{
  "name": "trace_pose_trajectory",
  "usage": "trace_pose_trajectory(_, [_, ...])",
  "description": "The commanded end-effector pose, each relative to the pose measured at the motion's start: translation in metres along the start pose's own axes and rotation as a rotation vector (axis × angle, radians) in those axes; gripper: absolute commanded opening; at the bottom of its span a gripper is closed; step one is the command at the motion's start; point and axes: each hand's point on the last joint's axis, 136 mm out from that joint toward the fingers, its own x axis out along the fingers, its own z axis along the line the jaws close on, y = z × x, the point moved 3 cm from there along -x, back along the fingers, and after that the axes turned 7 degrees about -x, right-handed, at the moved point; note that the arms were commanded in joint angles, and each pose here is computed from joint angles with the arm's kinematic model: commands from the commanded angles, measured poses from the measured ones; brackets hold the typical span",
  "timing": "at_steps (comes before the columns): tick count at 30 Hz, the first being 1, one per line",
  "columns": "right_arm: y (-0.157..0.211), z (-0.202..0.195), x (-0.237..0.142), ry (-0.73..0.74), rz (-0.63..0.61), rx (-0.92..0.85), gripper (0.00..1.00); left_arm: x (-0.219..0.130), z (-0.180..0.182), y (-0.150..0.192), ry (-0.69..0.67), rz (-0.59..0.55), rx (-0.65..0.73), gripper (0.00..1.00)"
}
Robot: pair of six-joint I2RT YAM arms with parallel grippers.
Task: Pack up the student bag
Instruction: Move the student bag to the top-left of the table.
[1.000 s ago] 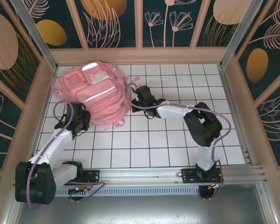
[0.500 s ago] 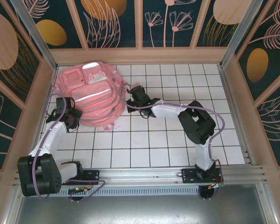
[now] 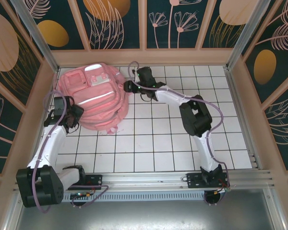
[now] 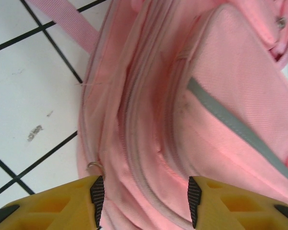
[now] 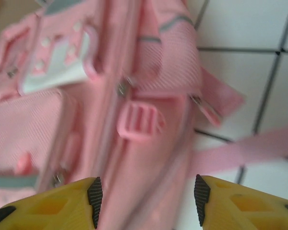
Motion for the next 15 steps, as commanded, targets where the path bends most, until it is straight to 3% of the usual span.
trace_pose_trajectory(1, [0.008,0.015,0.023,-0.089,0.097,0.052,0.51,0.009,0.024,0.007,-0.092,0.012,0.044,0.5])
trace_pose_trajectory(14, [0.058,0.037,0.064,-0.245,0.258,0.137,0.5,0.035,0.05,0.025,-0.118,0.066,0.056,0.5])
trace_pose_trajectory(15, [0.061,0.039,0.065,-0.251,0.265,0.136,0.43,0.038,0.051,0.026,-0.12,0.067,0.059,0.5])
